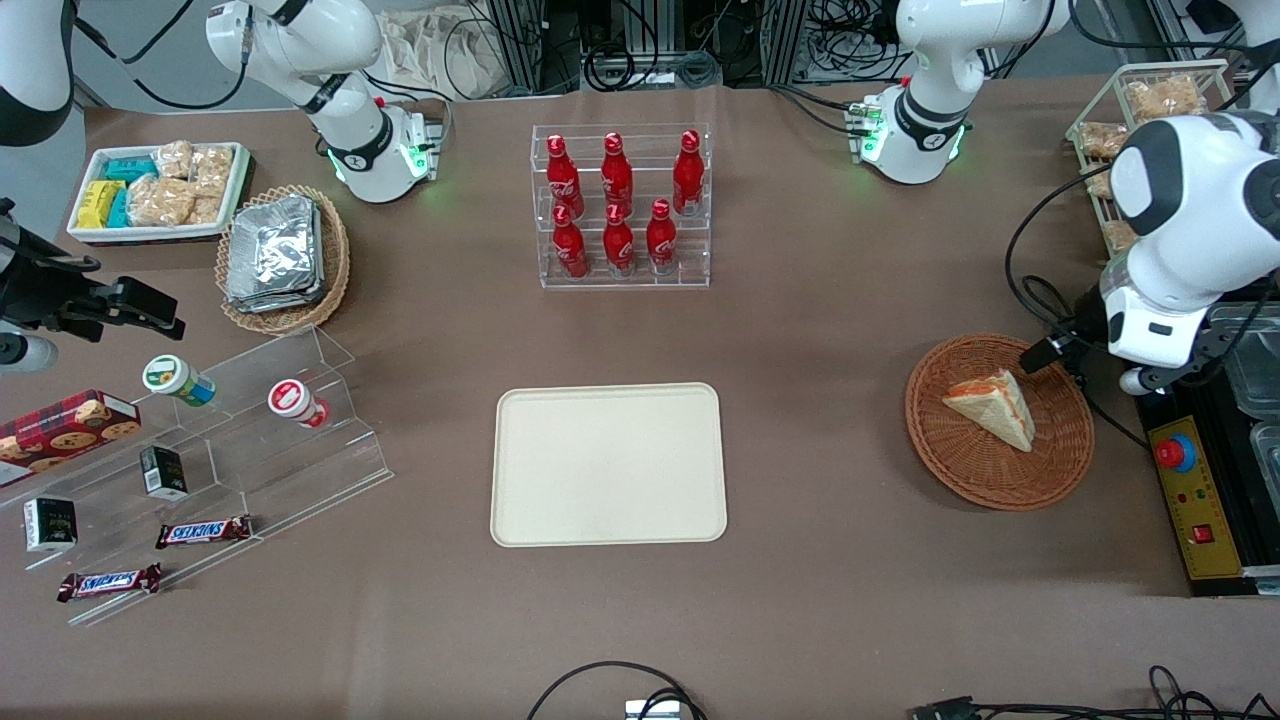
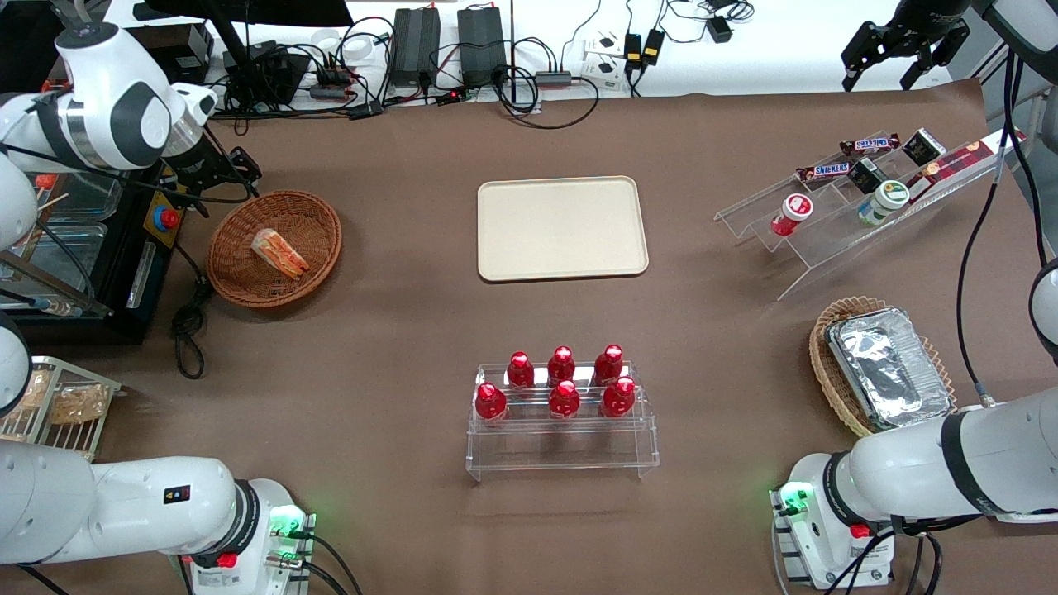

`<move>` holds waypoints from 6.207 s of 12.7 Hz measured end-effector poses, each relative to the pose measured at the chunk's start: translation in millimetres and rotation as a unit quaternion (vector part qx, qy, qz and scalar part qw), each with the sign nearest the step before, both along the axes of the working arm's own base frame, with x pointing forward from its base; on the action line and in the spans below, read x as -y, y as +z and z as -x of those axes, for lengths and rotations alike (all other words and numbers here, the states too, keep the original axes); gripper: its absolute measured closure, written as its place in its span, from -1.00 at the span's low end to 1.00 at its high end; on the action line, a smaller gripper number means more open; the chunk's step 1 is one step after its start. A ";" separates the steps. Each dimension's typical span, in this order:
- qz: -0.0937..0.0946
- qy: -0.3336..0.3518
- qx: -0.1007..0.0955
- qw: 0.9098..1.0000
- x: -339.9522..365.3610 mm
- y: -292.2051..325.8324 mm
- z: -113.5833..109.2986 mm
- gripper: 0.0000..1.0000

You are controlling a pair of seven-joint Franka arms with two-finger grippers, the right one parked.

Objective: Place sandwich from basket to tray
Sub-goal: 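Move the left gripper over the wrapped sandwich in the wicker basket, then lower the open left gripper around the sandwich and close it, then lift the sandwich upright out of the basket with the left gripper, then carry the sandwich over the cream tray and lower it onto it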

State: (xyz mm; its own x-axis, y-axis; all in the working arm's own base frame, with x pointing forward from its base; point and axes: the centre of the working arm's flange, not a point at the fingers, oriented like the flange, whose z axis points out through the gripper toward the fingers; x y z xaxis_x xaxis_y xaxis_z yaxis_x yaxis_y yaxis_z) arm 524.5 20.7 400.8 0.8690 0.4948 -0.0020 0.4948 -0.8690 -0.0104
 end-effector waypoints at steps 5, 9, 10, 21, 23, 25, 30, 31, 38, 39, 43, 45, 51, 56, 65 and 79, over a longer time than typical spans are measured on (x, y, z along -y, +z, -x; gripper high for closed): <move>0.002 0.051 0.009 0.999 -8.2 -35.4 4.5 -1.00; 0.005 0.090 0.014 0.996 -16.4 -70.8 -2.4 -1.00; 0.006 0.103 0.015 0.995 -15.8 -78.9 -4.3 -1.00; 0.013 0.208 0.019 0.978 -3.5 -138.9 -14.5 -1.00; 0.014 0.210 0.022 0.977 -3.4 -149.1 -14.0 -1.00; 0.014 0.211 0.023 0.977 -3.2 -158.2 -11.1 -0.99; 0.014 0.208 0.022 0.978 -2.3 -163.3 -7.3 -0.15; 0.013 0.203 0.022 0.979 -1.5 -163.2 -7.3 0.05; 0.006 0.047 -0.008 0.999 3.3 -129.8 -0.3 0.20; 0.006 0.012 -0.009 1.000 4.0 -118.2 1.0 0.20; 0.004 -0.124 0.002 0.992 14.7 -73.9 -3.1 0.19; 0.003 -0.180 0.011 0.984 31.4 -46.6 -16.5 0.19; -0.014 -0.303 0.039 0.952 136.0 24.3 -53.0 0.20; 0.010 -0.281 0.038 0.959 212.4 60.6 -85.2 0.20; 0.019 -0.258 0.026 0.966 389.3 -13.7 -96.1 0.20; 0.044 -0.267 -0.019 0.962 480.1 -159.8 -62.3 0.19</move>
State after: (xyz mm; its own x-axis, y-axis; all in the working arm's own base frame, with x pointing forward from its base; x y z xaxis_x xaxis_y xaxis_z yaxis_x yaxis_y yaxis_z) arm 586.9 -459.4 241.0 0.9978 -0.0265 -0.0604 -0.0225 -0.9976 0.0662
